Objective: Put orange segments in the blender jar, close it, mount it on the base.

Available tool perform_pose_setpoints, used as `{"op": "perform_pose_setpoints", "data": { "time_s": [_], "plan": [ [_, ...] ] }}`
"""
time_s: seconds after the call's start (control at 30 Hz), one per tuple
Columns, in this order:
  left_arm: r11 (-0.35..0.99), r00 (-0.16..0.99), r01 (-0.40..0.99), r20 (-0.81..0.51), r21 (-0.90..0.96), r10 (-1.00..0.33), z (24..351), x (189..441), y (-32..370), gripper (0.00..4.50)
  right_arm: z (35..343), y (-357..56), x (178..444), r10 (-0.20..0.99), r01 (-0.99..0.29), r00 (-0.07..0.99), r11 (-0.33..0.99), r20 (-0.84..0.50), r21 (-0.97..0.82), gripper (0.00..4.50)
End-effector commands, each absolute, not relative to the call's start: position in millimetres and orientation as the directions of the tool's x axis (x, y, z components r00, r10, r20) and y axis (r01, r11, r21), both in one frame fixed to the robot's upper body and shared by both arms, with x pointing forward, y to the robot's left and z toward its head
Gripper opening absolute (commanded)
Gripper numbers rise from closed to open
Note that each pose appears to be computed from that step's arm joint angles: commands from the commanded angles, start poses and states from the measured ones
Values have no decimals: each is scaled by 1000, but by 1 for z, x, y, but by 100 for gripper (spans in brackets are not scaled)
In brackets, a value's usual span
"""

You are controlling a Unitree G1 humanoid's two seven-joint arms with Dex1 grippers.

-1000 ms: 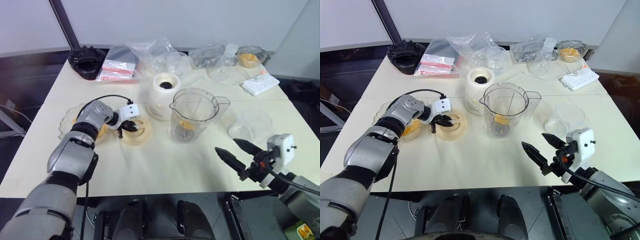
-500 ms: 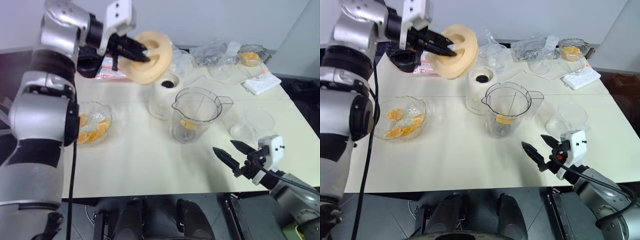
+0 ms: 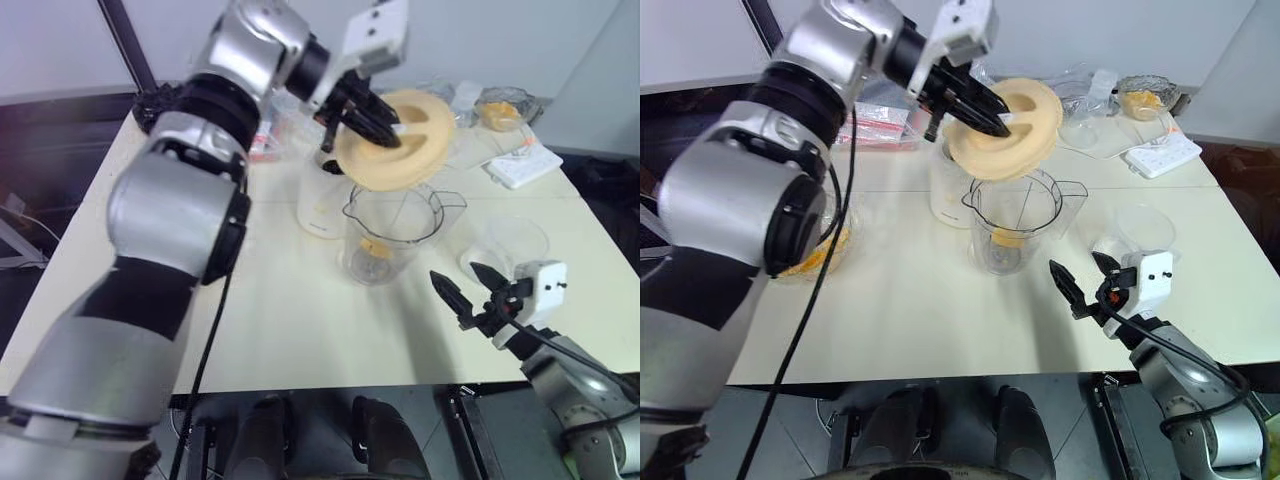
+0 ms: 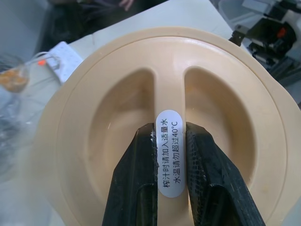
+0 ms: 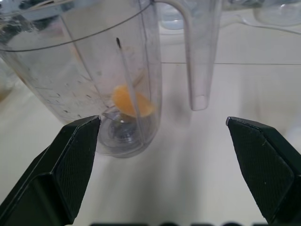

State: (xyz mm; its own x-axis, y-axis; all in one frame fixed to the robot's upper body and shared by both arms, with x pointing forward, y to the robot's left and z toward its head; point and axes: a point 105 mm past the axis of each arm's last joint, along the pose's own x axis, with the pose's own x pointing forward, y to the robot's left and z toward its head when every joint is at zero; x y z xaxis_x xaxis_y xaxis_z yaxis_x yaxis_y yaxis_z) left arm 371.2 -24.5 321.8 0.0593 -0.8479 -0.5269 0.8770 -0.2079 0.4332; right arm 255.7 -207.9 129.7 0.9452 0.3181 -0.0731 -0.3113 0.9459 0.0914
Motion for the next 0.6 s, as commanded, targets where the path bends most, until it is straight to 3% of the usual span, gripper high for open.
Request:
{"op": "perform_pose_setpoints", "data": {
  "time_s": [0.03,0.2,0.6],
  "plan": [
    [-200,110,860,-554,469,-825,315,374,-37,25,152,-198,241,351,-351,936,936,-22,22,450],
    [-215,129,854,-593,473,-795,294,377,-49,25,165,-192,224,368,-369,929,929,-37,-25,450],
    [-233,94,890,-660,391,-745,263,376,-54,25,173,-185,217,328,-329,944,944,-17,-13,450]
  ]
}}
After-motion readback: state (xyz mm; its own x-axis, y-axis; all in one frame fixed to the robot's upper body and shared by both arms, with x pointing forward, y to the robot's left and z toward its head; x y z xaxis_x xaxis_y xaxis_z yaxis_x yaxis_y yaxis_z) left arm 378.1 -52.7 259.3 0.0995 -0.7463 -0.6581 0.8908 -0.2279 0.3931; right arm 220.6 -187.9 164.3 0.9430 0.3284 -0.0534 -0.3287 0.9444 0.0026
